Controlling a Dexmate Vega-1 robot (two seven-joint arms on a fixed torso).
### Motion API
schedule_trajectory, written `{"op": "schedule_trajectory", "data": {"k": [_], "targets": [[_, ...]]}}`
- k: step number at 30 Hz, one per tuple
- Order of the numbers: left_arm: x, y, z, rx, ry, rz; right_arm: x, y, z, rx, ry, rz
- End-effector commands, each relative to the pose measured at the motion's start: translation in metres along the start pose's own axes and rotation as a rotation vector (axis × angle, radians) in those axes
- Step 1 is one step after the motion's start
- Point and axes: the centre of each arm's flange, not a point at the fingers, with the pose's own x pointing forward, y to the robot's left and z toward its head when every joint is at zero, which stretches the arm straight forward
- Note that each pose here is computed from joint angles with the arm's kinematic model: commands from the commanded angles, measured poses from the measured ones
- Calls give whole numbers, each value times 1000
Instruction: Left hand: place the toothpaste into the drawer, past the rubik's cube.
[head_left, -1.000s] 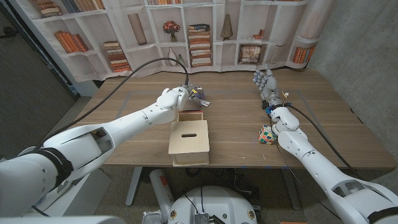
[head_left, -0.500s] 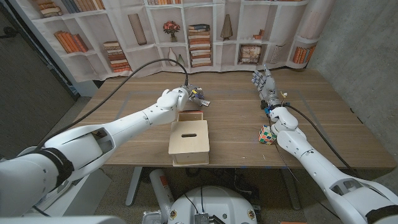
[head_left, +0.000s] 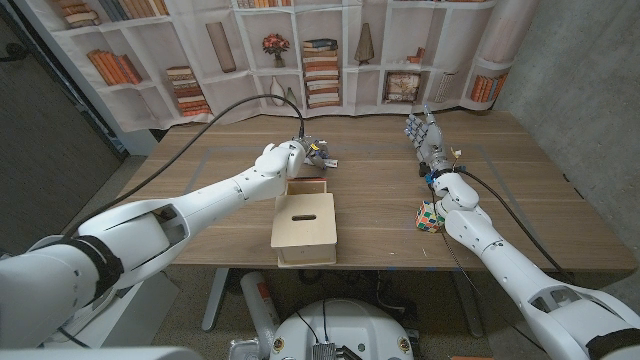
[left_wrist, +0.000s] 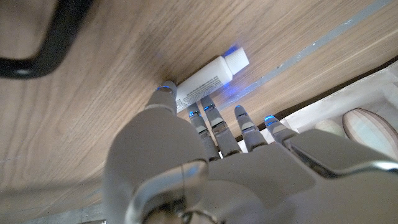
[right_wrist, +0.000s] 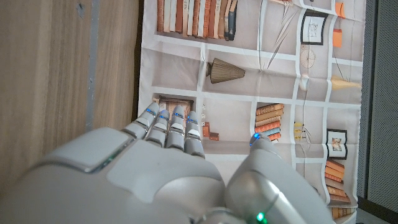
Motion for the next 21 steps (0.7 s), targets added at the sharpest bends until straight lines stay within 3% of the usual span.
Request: {"op": "schedule_trajectory", "data": {"k": [1,21], "targets": [[-1,-3,4,-3,1,6,2,-1,-2,6,2,2],[-5,-1,8,-14,0,21,-1,1,-3,8,4,7]]}}
